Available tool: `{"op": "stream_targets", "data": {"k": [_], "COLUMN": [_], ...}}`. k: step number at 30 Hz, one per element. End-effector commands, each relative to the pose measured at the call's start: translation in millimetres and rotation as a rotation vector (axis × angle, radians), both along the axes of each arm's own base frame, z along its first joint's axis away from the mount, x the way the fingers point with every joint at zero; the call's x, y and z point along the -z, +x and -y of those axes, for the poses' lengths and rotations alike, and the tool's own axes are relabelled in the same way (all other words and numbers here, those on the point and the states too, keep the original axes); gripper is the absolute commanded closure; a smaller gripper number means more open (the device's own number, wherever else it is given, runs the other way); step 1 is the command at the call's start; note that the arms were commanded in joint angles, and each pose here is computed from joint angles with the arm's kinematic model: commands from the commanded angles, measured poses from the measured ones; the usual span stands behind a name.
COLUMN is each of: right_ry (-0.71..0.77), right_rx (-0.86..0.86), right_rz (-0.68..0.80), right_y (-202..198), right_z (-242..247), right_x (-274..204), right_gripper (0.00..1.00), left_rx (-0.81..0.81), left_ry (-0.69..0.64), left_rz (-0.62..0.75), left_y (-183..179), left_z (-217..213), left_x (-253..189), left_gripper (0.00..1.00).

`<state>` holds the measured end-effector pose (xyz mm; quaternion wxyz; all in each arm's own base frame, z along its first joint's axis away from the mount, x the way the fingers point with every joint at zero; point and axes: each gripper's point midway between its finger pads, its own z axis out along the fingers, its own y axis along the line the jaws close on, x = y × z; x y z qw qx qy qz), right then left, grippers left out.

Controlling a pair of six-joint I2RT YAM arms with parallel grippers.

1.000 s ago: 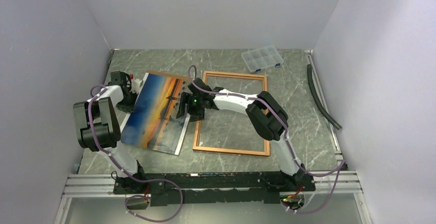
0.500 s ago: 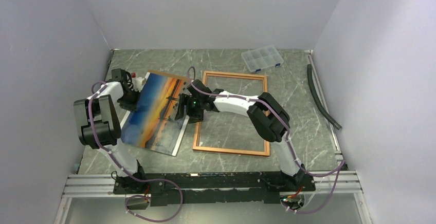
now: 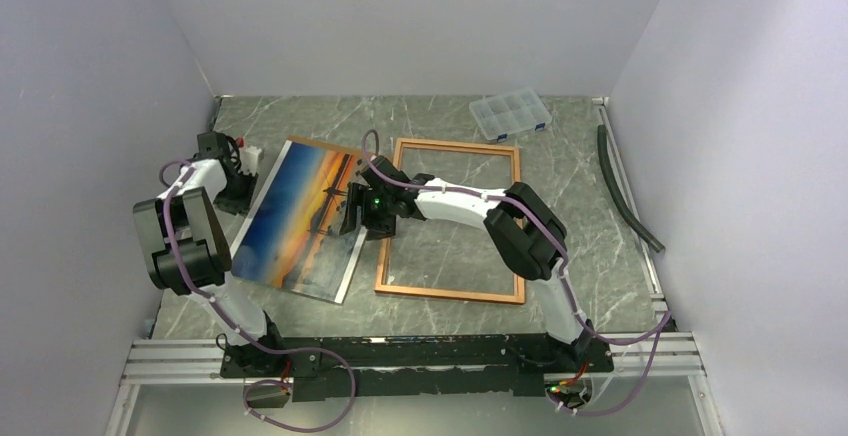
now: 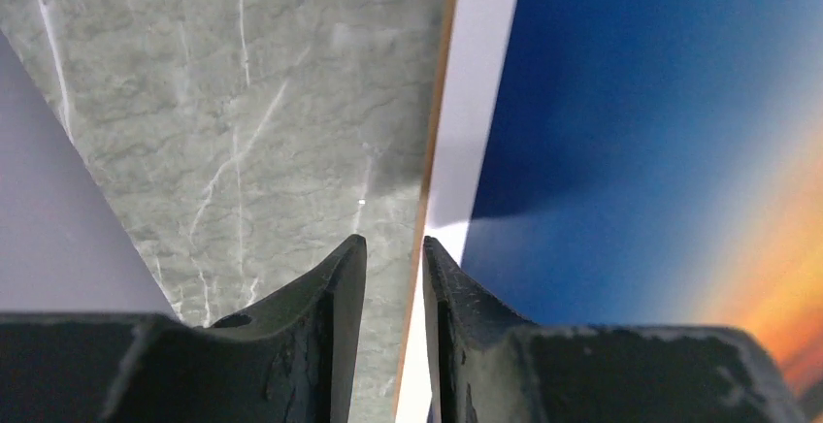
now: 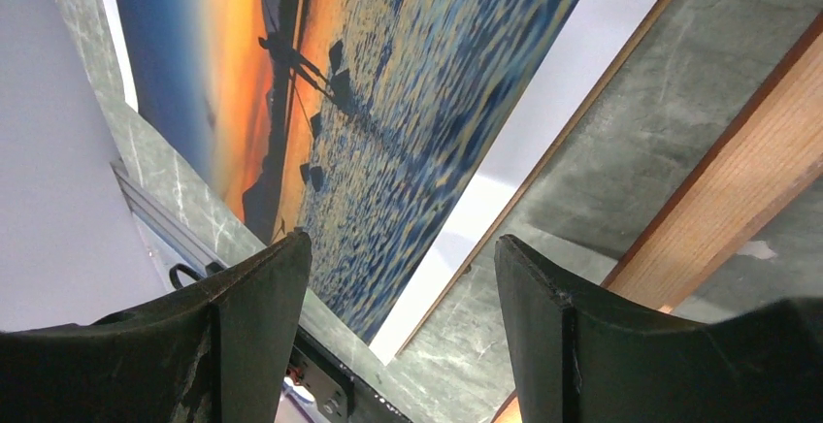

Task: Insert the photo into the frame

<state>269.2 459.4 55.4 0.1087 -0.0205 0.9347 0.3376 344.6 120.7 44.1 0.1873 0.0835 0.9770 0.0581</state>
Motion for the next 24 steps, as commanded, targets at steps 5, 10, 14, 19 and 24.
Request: {"op": "stream_targets", "data": {"k": [5, 10, 14, 19, 24], "right_ry": [-0.001, -0.007, -0.041, -0.03, -0.013], "right_rx": [-0.008, -0.045, -0.114, -0.153, -0.177], "right_rz": [-0.003, -0.046, -0.094, -0.117, -0.159], "right_y": [-12, -25, -44, -76, -96], "right_z": [-3, -4, -2, 0, -5], "right_x": [-5, -6, -5, -9, -2], "right_gripper": [0.27, 0.27, 0.27, 0.27, 0.27], "left_rx": [0.019, 0.038, 0.055, 0.068, 0.07], "left_ry": [0.167, 0.132, 0.117, 0.105, 0.097], "left_rz": [-0.041, -0.077, -0.085, -0.073, -0.074], "left_y": [-17, -35, -45, -53, -57], "left_z": [-26, -16, -10, -4, 2], "left_x": [25, 36, 37, 29, 23], "left_gripper": [0.71, 0.73, 0.74, 0.76, 0.78]}}
